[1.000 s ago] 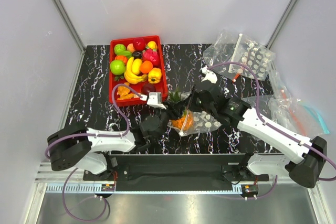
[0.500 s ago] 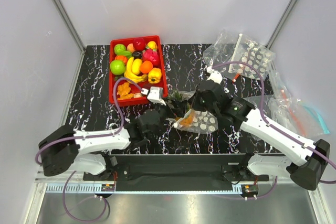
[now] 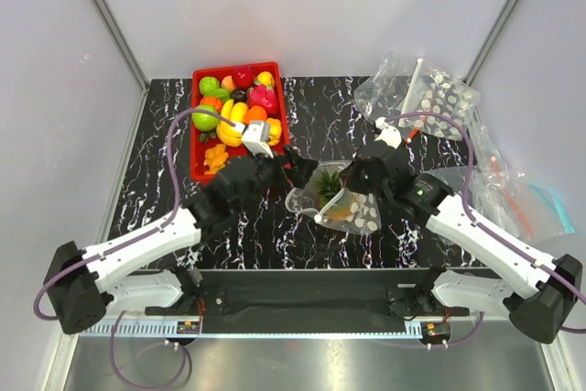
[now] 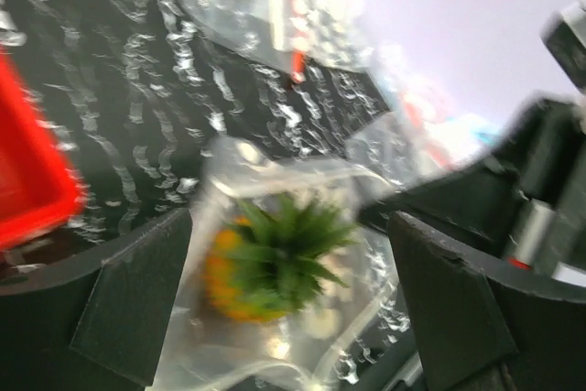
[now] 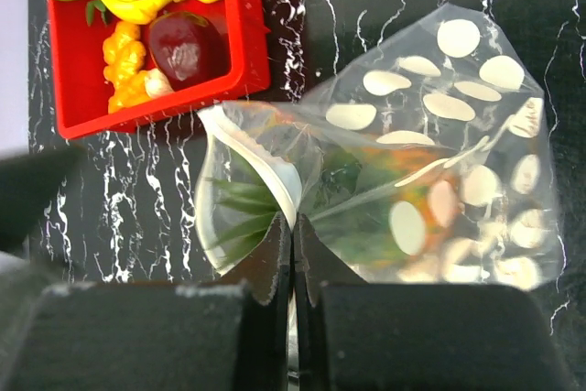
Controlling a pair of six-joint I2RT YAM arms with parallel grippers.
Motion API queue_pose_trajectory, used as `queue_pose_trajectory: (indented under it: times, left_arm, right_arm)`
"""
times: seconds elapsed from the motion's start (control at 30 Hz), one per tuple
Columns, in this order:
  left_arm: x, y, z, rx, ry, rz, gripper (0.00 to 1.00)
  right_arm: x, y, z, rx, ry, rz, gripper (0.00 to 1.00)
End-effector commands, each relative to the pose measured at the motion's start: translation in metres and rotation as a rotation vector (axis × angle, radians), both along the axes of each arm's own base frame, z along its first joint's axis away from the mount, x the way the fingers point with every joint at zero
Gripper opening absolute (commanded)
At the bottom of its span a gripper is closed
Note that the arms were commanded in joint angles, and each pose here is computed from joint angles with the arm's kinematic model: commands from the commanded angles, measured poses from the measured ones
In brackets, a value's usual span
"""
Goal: Place the food in the zip-top bag and seal the zipper
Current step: Place the fake fruit in the zipper food storage bag, then adjust the zipper food storage bag at the center of the board.
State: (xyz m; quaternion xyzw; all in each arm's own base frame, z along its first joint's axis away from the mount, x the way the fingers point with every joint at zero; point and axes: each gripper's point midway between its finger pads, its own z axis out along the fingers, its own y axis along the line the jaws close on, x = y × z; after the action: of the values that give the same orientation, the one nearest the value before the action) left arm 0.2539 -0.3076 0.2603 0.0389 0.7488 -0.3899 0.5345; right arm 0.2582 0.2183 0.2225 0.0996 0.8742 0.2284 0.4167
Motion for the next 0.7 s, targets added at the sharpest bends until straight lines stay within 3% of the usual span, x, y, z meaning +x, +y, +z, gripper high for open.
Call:
queue_pose_trajectory:
  times: [0.0, 0.23, 0.5, 0.67]
  left_arm:
    - [-0.001, 0.025, 0.023, 0.045, 0.012, -0.037, 0.95]
    - [0.007, 0.061, -0.009, 0.185, 0.117, -0.030, 0.93]
    - [-0.014, 0.040, -0.043, 0.166, 0.222, -0.187, 0.84]
    - [-0.019, 0.037, -0.053, 0.130, 0.233, -0.205, 0.78]
  right_arm:
    - [0.008, 0.000, 0.019, 0.070, -0.057, -0.026, 0.00]
    - [0.010, -0.005, 0.020, 0.060, -0.065, -0.033, 0.00]
    - [0.010, -0.007, 0.018, 0.061, -0.060, -0.040, 0.00]
    - [0.010, -0.007, 0.014, 0.065, -0.052, -0.045, 0.00]
